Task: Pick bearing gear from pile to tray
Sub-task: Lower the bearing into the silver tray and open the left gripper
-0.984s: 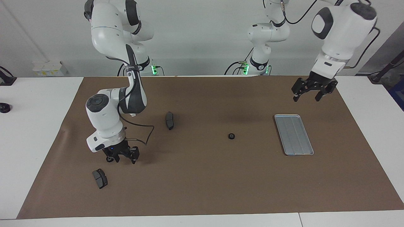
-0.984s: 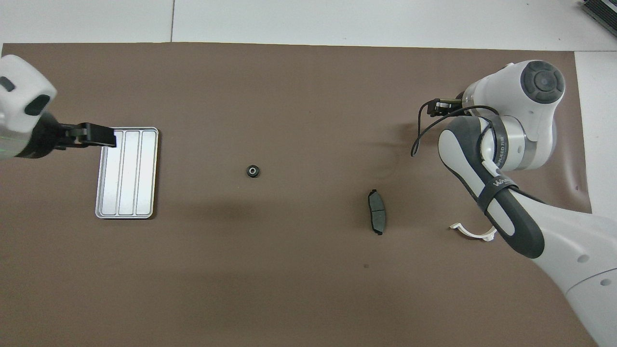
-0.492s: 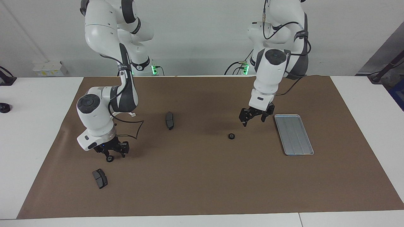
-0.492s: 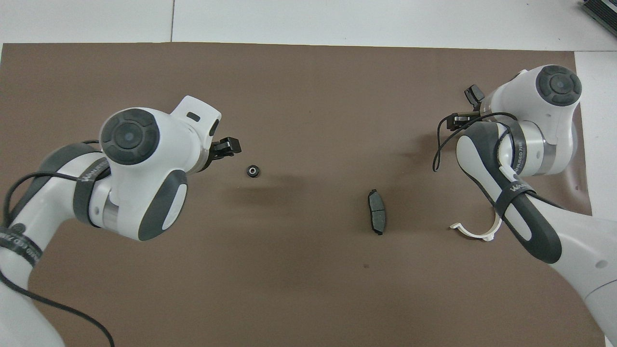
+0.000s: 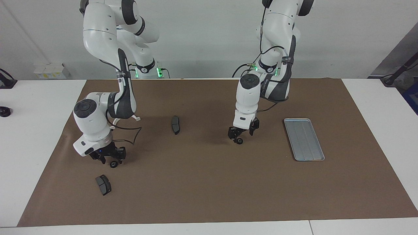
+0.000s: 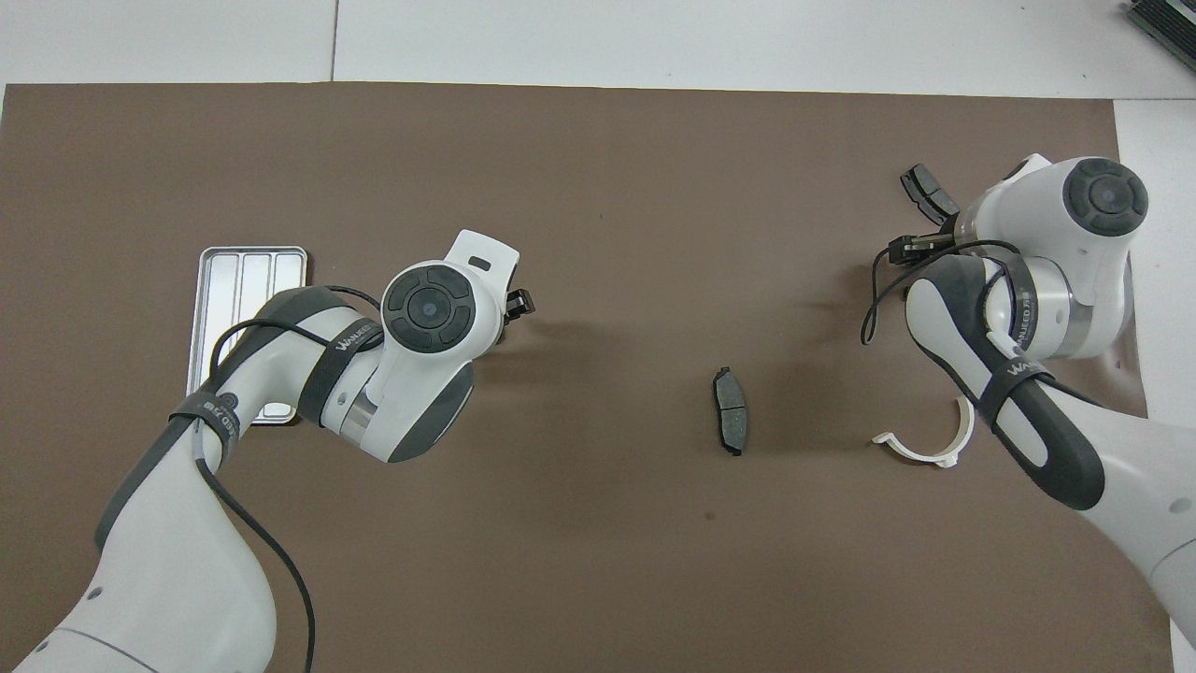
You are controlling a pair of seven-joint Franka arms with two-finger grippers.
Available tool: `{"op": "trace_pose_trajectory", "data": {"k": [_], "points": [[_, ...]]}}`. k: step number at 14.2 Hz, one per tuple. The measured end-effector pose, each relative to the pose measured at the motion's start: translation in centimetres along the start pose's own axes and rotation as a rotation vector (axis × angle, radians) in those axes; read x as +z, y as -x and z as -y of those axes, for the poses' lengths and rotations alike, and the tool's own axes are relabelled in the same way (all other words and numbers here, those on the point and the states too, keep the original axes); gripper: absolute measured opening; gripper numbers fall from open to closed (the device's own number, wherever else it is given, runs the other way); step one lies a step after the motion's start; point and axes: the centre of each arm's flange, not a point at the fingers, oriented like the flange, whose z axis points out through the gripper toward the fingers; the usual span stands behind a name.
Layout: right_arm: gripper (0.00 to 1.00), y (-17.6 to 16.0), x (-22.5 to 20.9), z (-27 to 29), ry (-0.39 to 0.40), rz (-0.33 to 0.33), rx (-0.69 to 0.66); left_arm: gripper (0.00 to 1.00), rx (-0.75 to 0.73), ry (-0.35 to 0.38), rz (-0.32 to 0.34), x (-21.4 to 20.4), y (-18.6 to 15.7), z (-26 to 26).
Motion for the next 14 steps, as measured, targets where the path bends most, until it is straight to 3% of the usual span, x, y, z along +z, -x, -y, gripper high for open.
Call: {"op": "trace_pose_trajectory", "data": {"k": [2,3,8,10,11,13,14], "points": [[0.74,0.1,0.1,0.0,0.0,-0.002,0.0,0.72,-0.031,0.014,-0.006,0.6,0.1,-0.1],[0.74,0.2,0.3,0.0,0.0,-0.008,0.0,0.64,-0.036,0.017,-0.005,1.2,0.5,0.1],[0.66,1.0,1.5,0.4,-0.003,-0.035,-0.005,0.59,-0.048,0.022,-0.001,1.9,1.5,0.1],[0.49,0.9,1.4,0.7,-0.007,-0.037,-0.01,0.57,-0.05,0.027,-0.004,1.9,1.6,0.0],[0.49,0.9,1.4,0.7,-0.007,-0.037,-0.01,0.54,-0.05,0.034,-0.007,2.0,1.7,0.0],[0.37,0.9,1.0,0.7,-0.007,-0.041,-0.01,0.52,-0.05,0.047,-0.012,2.3,1.9,0.1],[0.36,1.0,1.1,0.6,-0.006,-0.04,-0.008,0.51,-0.051,0.049,-0.014,2.3,1.9,0.2]]}}
